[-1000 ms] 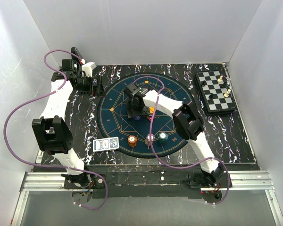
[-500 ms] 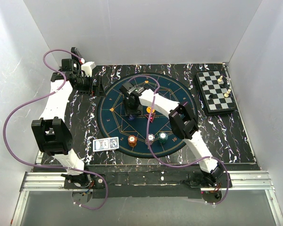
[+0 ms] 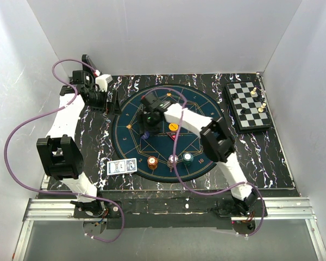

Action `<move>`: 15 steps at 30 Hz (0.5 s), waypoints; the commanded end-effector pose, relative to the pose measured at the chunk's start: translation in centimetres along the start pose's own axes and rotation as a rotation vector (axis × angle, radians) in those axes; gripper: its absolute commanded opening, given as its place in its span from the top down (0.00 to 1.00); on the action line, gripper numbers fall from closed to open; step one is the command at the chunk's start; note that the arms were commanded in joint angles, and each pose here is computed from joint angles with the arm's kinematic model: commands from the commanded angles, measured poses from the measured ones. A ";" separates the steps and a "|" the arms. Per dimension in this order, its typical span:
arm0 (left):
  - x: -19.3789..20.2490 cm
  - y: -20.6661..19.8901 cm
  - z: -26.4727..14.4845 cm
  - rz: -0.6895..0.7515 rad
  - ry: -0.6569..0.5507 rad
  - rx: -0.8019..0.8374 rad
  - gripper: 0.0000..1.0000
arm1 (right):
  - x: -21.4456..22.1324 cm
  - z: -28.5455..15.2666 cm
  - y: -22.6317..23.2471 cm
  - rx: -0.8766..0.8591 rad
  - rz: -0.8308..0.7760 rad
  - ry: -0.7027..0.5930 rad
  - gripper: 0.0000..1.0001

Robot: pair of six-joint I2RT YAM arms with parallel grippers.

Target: Distribute texas hold em gaming equipment

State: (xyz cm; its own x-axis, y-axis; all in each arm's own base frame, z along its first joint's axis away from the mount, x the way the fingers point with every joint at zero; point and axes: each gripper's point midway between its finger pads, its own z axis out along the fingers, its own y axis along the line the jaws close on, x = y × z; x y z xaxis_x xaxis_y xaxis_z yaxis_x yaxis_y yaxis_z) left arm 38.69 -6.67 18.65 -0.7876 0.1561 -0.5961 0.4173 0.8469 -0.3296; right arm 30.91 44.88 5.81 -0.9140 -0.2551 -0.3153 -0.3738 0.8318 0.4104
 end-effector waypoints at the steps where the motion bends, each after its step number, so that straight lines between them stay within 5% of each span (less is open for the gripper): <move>1: 0.6 -2.8 1.5 0.139 0.022 0.051 0.02 | -6.7 -10.7 -1.5 -0.097 0.075 -0.266 0.31; 15: 4.8 -7.7 12.7 0.563 0.216 0.005 0.07 | -3.4 -21.7 -14.2 0.006 0.335 -0.487 0.32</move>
State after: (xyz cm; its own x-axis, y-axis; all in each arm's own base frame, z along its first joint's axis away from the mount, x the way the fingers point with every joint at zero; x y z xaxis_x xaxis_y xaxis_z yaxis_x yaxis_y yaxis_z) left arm 36.88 -18.49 11.56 -0.6240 0.5540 -0.5510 0.7333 0.6589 -0.1679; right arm 35.83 25.63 20.36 -0.8167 0.2098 -0.5376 -0.1353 0.8360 0.5318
